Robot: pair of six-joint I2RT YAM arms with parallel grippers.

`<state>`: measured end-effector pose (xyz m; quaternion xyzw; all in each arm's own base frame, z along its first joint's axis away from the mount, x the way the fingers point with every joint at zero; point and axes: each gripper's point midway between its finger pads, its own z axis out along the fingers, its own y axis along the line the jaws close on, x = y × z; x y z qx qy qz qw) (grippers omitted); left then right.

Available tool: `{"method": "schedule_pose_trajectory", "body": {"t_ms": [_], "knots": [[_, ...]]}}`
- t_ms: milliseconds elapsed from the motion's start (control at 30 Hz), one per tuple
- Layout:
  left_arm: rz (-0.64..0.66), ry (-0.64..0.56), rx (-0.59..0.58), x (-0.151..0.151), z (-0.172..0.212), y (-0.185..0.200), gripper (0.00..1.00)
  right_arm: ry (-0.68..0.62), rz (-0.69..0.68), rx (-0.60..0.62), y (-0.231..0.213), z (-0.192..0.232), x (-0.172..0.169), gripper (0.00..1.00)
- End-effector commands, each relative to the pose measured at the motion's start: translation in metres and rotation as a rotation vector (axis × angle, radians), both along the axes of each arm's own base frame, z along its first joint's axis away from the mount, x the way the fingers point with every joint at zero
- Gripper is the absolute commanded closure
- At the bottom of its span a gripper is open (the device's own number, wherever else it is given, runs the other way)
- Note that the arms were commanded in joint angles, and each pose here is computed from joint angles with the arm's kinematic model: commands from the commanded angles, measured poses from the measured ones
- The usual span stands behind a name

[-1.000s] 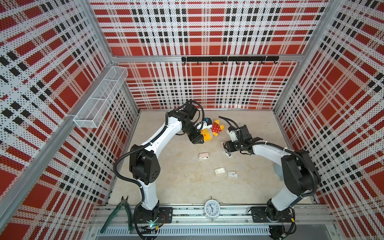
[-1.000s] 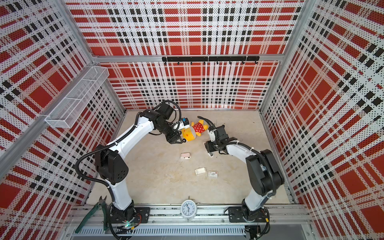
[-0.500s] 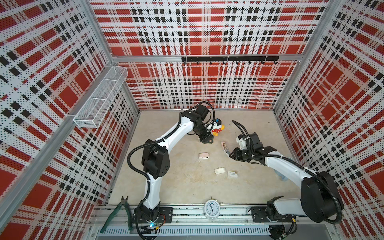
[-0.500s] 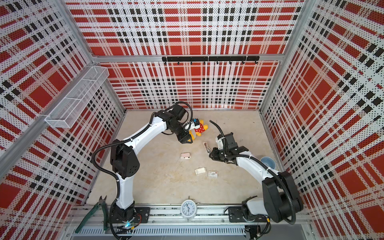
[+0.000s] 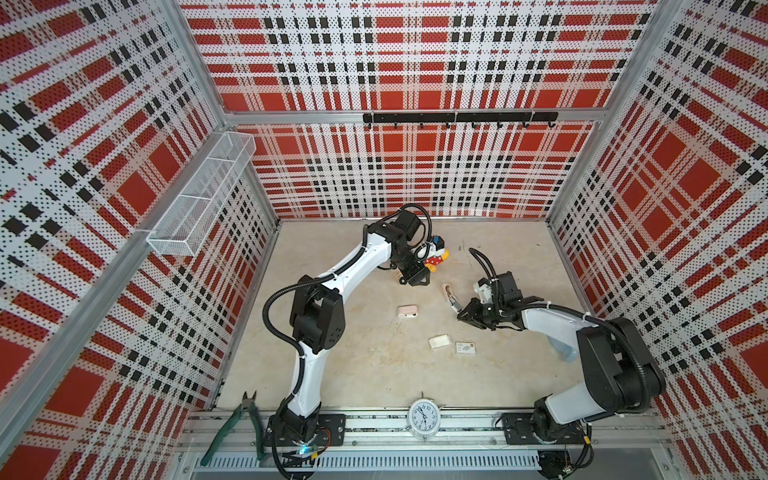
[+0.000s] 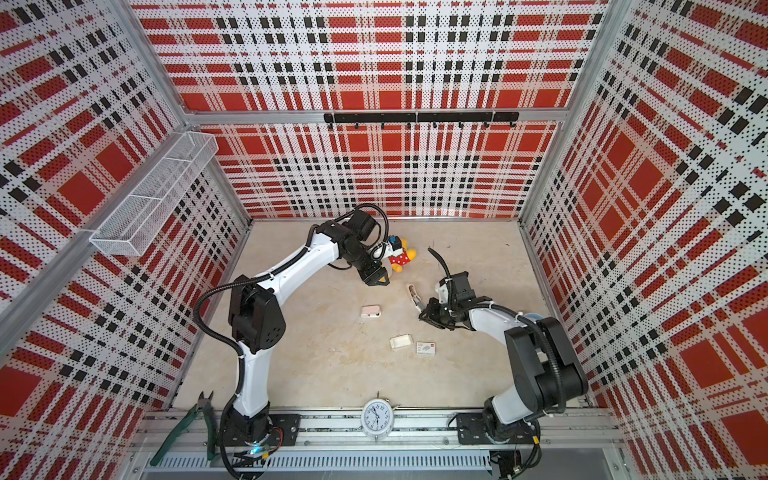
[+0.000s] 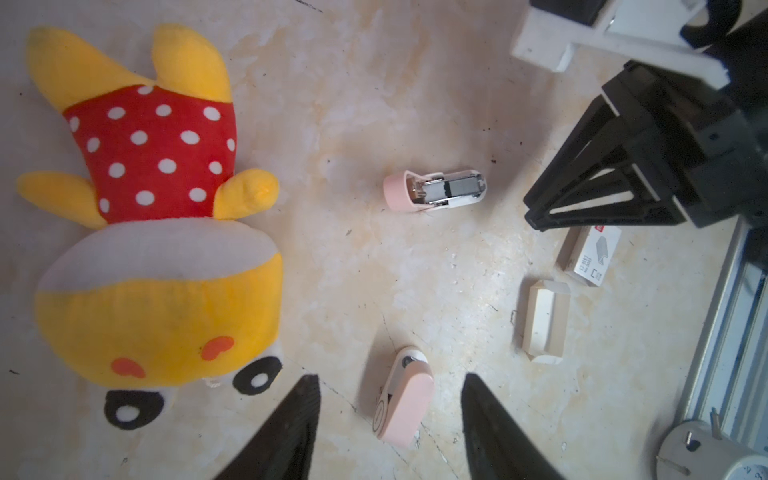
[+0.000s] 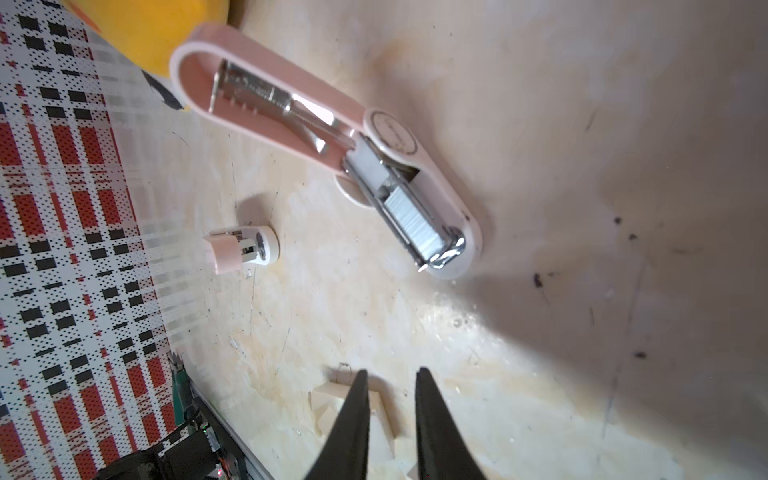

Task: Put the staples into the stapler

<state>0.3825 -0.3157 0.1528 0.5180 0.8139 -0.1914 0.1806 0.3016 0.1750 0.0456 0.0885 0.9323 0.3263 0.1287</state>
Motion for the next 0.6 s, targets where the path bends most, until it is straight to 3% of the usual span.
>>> {"method": "schedule_pose_trajectory", "body": {"t_ms": [0,567], "knots": [[0.01,0.005,-0.033,0.007,0.003,-0.004,0.42,-0.04,0.002,0.047,0.006,0.004,0.015,0.78],[0.007,0.014,-0.019,0.006,-0.004,-0.001,0.43,-0.034,0.021,-0.034,-0.006,-0.012,0.04,0.8]]}}
